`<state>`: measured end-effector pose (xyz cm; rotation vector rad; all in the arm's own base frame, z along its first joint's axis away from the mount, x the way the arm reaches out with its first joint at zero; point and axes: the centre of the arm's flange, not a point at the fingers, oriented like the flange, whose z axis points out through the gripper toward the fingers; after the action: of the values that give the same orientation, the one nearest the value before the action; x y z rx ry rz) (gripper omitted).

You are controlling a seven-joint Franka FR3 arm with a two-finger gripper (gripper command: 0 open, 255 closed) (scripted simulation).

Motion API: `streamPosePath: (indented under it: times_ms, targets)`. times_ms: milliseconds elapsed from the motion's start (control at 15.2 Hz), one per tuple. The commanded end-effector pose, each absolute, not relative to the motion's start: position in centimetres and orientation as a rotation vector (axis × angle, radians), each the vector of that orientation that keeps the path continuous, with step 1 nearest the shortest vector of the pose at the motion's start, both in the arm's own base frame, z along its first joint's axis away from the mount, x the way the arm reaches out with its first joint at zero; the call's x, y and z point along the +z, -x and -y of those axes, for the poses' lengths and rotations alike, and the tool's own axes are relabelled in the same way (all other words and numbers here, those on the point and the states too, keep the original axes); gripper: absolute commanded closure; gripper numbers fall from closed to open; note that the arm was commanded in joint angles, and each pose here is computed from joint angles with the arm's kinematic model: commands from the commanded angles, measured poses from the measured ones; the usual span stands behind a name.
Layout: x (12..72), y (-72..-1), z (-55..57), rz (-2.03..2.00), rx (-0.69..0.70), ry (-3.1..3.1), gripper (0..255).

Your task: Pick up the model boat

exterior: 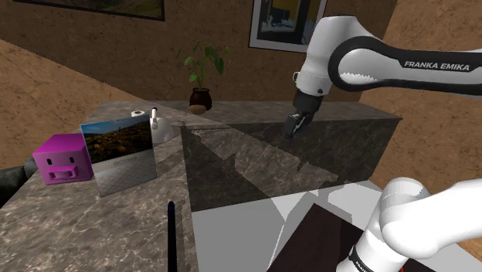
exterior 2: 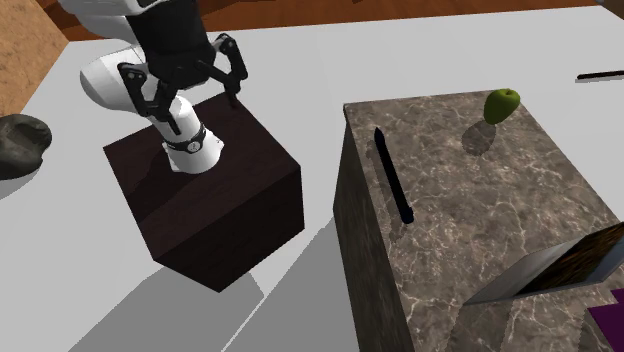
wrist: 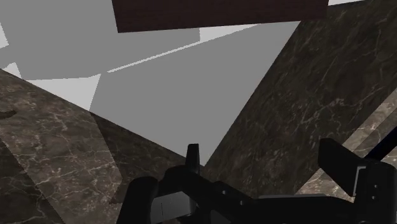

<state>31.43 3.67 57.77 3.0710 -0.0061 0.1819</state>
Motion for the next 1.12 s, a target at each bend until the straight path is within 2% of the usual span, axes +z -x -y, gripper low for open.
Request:
streamPosePath:
  times_ms: [0, 1056]
  targets:
    - [55.9, -31.9, -5.6, 0.058, 0.181, -3.076, 0]
    - [44.1, -37.0, -22.0, 0.429, 0.168, -3.083, 0]
